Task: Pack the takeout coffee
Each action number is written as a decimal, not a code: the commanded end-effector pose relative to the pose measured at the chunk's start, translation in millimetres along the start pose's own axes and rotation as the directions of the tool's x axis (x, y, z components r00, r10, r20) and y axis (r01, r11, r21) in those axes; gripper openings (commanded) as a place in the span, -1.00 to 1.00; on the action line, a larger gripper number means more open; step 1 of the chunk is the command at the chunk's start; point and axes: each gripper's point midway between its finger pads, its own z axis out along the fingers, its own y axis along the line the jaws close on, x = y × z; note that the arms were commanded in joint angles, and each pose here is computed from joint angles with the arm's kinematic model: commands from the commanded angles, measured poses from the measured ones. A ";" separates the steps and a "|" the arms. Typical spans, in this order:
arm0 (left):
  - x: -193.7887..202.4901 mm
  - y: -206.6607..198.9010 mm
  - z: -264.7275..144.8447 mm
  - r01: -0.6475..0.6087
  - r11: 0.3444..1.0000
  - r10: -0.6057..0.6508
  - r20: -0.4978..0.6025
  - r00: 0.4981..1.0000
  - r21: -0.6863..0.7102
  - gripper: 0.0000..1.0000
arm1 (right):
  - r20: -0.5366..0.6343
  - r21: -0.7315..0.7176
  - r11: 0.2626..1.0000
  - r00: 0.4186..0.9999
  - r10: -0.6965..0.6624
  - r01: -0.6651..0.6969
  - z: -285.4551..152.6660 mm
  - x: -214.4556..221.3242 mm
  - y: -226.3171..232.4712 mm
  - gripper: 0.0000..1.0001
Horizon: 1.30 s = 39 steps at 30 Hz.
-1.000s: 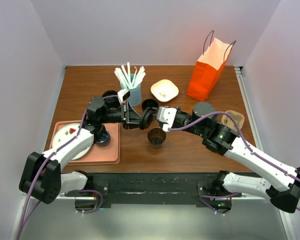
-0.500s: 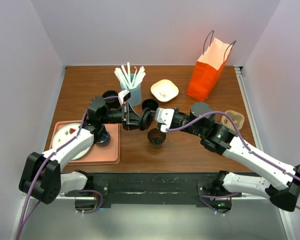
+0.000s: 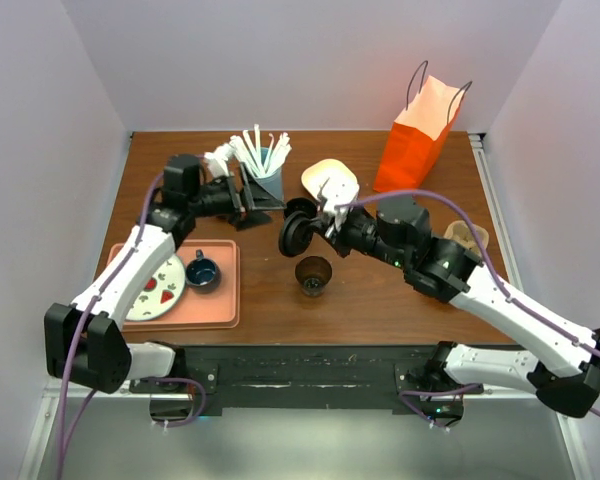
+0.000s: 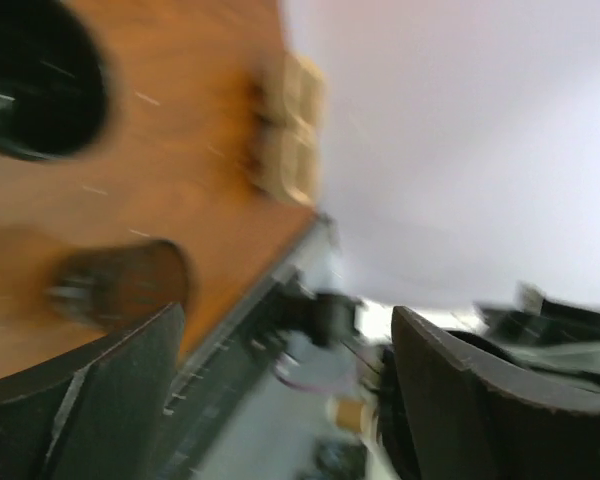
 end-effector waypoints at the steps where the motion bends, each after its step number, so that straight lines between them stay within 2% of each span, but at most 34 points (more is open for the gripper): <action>1: -26.2 71.6 -39.4 -0.040 0.926 0.093 0.124 0.988 -0.375 0.89 | -0.211 0.202 0.938 0.923 0.322 -0.282 -21.2 24.5 -11.4 -1.00; 2: -28.5 76.7 -42.3 -0.036 0.917 0.098 0.135 0.986 -0.396 0.91 | -0.243 0.242 0.925 0.905 0.350 -0.293 -19.0 27.1 -15.1 -1.00; 3: -30.7 79.8 -43.7 -0.045 0.911 0.111 0.141 0.984 -0.409 0.93 | -0.314 0.277 0.903 0.858 0.407 -0.327 -24.5 44.9 -9.5 -1.00; 5: -32.2 86.9 -46.1 -0.065 0.895 0.139 0.138 0.981 -0.440 0.99 | -0.358 0.308 0.885 0.819 0.449 -0.350 -26.2 51.5 -7.2 -1.00; 6: -31.5 89.9 -46.0 -0.072 0.891 0.145 0.132 0.981 -0.448 1.00 | -0.408 0.353 0.864 0.772 0.487 -0.358 -25.8 67.4 -4.6 -1.00; 8: -27.2 97.3 -46.6 -0.091 0.883 0.160 0.112 0.981 -0.461 1.00 | -0.422 0.409 0.832 0.730 0.537 -0.375 -24.7 75.1 -4.9 -1.00; 14: -19.4 101.2 -51.6 -0.138 0.877 0.210 0.108 0.972 -0.460 1.00 | -0.588 0.462 0.821 0.576 0.567 -0.337 -9.9 121.0 10.3 -1.00; 16: -21.1 103.4 -58.2 -0.146 0.857 0.234 0.120 0.965 -0.495 0.99 | -0.643 0.476 0.823 0.516 0.566 -0.310 -7.0 137.9 13.1 -1.00; 21: -16.1 109.4 -65.2 -0.157 0.835 0.251 0.111 0.962 -0.528 0.95 | -0.681 0.481 0.811 0.441 0.585 -0.333 5.4 153.1 8.1 -1.00; 22: -14.0 111.5 -65.7 -0.157 0.832 0.247 0.102 0.964 -0.532 0.93 | -0.692 0.491 0.803 0.409 0.595 -0.339 6.3 157.4 4.5 -1.00; 25: -11.5 113.5 -66.5 -0.160 0.828 0.246 0.092 0.965 -0.537 0.92 | -0.716 0.493 0.803 0.367 0.594 -0.336 8.4 164.4 -1.9 -1.00; 34: -8.0 114.7 -66.9 -0.163 0.829 0.244 0.084 0.966 -0.534 0.92 | -0.766 0.478 0.812 0.293 0.572 -0.336 16.1 179.1 -0.8 -1.00; 39: -9.4 112.8 -66.9 -0.165 0.831 0.249 0.088 0.965 -0.532 0.92 | -0.777 0.475 0.814 0.274 0.567 -0.335 16.1 181.1 0.4 -0.98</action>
